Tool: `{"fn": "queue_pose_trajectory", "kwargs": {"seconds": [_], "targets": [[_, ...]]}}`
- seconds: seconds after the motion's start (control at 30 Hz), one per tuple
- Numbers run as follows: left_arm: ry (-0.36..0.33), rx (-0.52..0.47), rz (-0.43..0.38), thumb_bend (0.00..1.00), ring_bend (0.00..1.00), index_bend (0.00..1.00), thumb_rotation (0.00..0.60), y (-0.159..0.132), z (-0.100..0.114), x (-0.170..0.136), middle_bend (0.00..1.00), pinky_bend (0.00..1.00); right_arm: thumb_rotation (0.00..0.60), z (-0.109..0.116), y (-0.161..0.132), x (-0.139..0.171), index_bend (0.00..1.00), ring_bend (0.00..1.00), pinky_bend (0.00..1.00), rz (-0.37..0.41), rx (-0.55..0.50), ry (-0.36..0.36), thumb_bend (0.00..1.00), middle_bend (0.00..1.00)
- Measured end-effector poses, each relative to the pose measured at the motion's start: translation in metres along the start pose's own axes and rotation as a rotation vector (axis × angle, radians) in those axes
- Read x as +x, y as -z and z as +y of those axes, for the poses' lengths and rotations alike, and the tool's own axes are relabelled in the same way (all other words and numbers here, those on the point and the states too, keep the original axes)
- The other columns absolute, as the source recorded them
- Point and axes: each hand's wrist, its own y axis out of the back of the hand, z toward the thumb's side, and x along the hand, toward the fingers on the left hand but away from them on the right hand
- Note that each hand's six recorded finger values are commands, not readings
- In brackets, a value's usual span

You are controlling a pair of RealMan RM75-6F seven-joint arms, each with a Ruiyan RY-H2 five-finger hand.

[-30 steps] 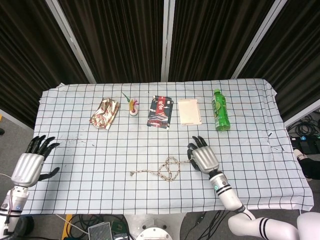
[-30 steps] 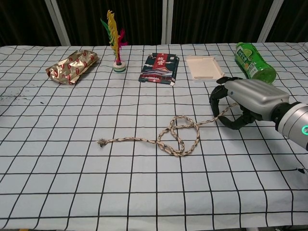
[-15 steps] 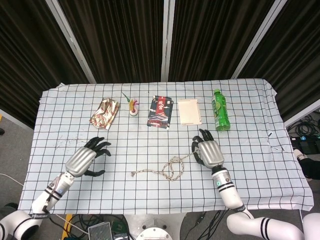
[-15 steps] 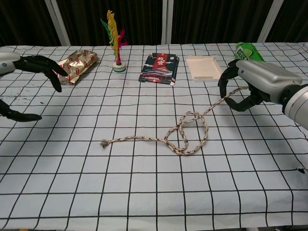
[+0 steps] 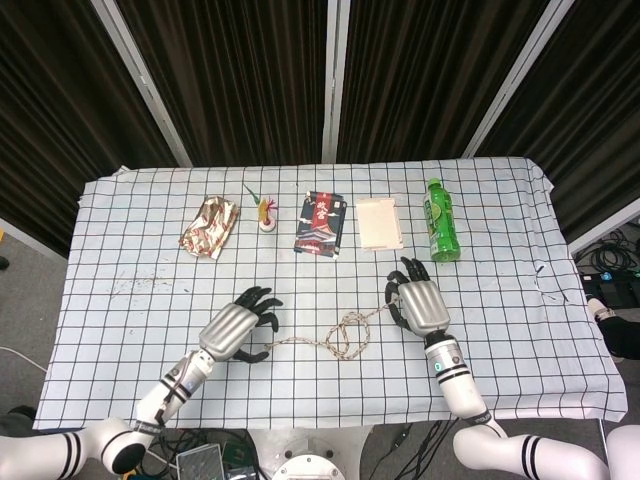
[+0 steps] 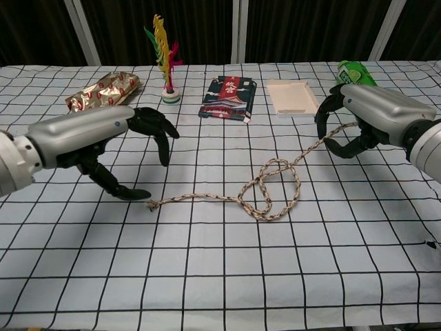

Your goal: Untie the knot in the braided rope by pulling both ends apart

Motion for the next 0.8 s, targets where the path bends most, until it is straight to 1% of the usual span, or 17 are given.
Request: {"fn": "queue_pose_trajectory", "kwargs": {"seconds": [0.17, 0.37, 0.5, 0.67, 0.8], "targets": [[0.026, 0.035, 0.031, 0.25, 0.0, 0.46, 0.6, -0.006, -0.016, 0.017, 0.16, 0.0, 0.6, -0.002, 0.0, 0.001, 0.68, 0.01, 0.0, -0.001, -0.001, -0.004, 0.57, 0.29], [0.045, 0.058, 0.068, 0.26, 0.0, 0.49, 0.6, -0.008, -0.029, 0.027, 0.16, 0.0, 0.6, -0.004, 0.002, 0.0, 0.68, 0.01, 0.0, -0.003, -0.003, -0.012, 0.57, 0.29], [0.052, 0.056, 0.096, 0.26, 0.0, 0.49, 0.6, -0.004, -0.033, 0.029, 0.16, 0.0, 0.6, -0.005, 0.003, -0.001, 0.68, 0.01, 0.0, -0.002, -0.005, -0.016, 0.57, 0.28], [0.049, 0.085, 0.118, 0.26, 0.0, 0.49, 0.6, 0.001, -0.034, 0.028, 0.16, 0.0, 0.6, -0.005, 0.004, -0.002, 0.68, 0.01, 0.0, -0.001, -0.008, -0.018, 0.57, 0.28], [0.057, 0.074, 0.126, 0.26, 0.0, 0.5, 0.6, 0.002, -0.035, 0.027, 0.16, 0.0, 0.6, -0.006, 0.004, -0.002, 0.68, 0.01, 0.0, 0.0, -0.01, -0.021, 0.57, 0.28]]}}
